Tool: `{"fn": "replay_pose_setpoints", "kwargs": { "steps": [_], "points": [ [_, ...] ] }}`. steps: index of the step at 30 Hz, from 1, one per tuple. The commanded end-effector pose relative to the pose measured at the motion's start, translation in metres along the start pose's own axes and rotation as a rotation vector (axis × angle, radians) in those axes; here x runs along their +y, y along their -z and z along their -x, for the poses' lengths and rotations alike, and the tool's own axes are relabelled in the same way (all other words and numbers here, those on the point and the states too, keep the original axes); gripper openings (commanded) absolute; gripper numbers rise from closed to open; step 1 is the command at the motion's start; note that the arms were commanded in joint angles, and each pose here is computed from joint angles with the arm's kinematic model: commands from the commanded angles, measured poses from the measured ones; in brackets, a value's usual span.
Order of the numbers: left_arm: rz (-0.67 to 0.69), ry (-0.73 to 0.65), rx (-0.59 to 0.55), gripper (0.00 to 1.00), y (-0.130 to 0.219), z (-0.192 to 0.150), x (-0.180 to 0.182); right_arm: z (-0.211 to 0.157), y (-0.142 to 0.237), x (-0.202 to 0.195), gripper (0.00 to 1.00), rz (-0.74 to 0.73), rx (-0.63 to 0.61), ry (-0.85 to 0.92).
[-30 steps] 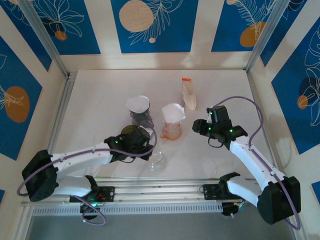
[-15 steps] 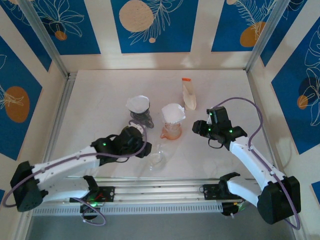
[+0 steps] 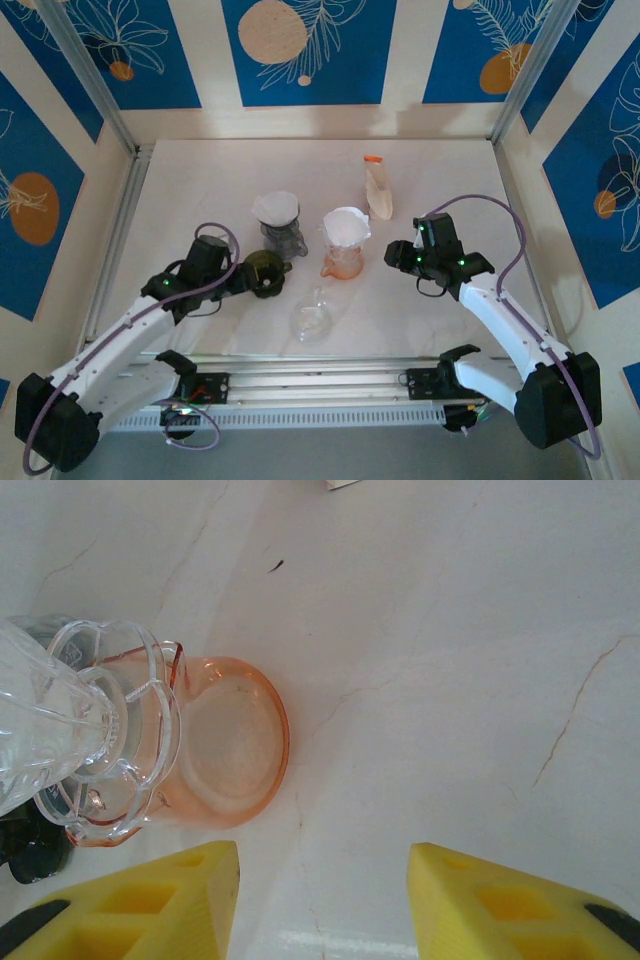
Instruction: Place the coffee filter in the dripper
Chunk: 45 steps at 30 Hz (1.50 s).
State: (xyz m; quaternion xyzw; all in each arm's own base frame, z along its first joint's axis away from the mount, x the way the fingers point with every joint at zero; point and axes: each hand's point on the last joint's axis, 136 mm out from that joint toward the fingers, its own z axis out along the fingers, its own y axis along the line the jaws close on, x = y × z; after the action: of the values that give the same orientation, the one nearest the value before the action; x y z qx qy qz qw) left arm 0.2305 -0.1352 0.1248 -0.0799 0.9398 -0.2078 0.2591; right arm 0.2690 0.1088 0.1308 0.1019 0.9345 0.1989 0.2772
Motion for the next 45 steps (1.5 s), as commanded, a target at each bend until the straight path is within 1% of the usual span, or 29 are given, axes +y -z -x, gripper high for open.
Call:
{"fn": "replay_pose_setpoints", "kwargs": {
  "steps": [1, 7, 10, 13, 20, 23, 26, 28, 31, 34, 37, 40, 42, 45],
  "points": [
    [-0.004, 0.034, 0.052, 0.44, -0.012, -0.008, 0.008, -0.002, 0.002, 0.000, 0.49, 0.015, 0.006, 0.002],
    [0.029, 0.031, 0.050, 0.45, -0.032, -0.004, 0.015, -0.002, 0.003, 0.001, 0.49, 0.020, 0.007, 0.001],
    [0.043, 0.042, 0.056, 0.42, -0.040, -0.003, 0.021, -0.001, 0.003, 0.001, 0.49, 0.020, 0.005, 0.001],
    [0.041, 0.051, 0.051, 0.33, -0.044, -0.002, 0.022, -0.001, 0.003, 0.001, 0.49, 0.017, 0.006, 0.004],
    [0.038, 0.045, 0.056, 0.08, -0.044, -0.003, 0.022, 0.000, 0.002, 0.000, 0.49, 0.015, 0.004, -0.002],
    [0.034, 0.032, 0.050, 0.00, -0.039, -0.002, 0.021, 0.000, 0.002, 0.000, 0.49, 0.018, 0.005, -0.002],
    [0.024, 0.013, 0.032, 0.00, -0.028, 0.005, 0.015, 0.000, 0.002, 0.000, 0.49, 0.018, 0.006, -0.003],
    [0.000, -0.004, 0.010, 0.00, -0.014, 0.013, 0.006, -0.001, 0.002, 0.000, 0.49, 0.016, 0.006, -0.004],
    [-0.050, -0.031, -0.023, 0.00, 0.013, 0.026, -0.012, 0.000, 0.002, 0.000, 0.49, 0.015, 0.003, -0.003],
    [-0.098, -0.064, -0.023, 0.00, 0.041, 0.033, -0.029, 0.000, 0.003, 0.000, 0.49, 0.015, 0.001, -0.004],
    [-0.165, -0.085, 0.017, 0.00, 0.061, 0.030, -0.047, 0.001, 0.002, -0.001, 0.49, 0.014, 0.000, -0.006],
    [-0.252, -0.103, 0.091, 0.00, 0.073, 0.021, -0.069, 0.001, 0.002, -0.001, 0.49, 0.014, -0.003, -0.010],
    [-0.290, -0.144, 0.143, 0.00, 0.077, 0.011, -0.084, 0.001, 0.002, -0.001, 0.49, 0.014, -0.003, -0.012],
    [-0.312, -0.237, 0.210, 0.00, 0.079, -0.008, -0.108, 0.001, 0.001, -0.001, 0.49, 0.015, -0.002, -0.013]
  ]
}}
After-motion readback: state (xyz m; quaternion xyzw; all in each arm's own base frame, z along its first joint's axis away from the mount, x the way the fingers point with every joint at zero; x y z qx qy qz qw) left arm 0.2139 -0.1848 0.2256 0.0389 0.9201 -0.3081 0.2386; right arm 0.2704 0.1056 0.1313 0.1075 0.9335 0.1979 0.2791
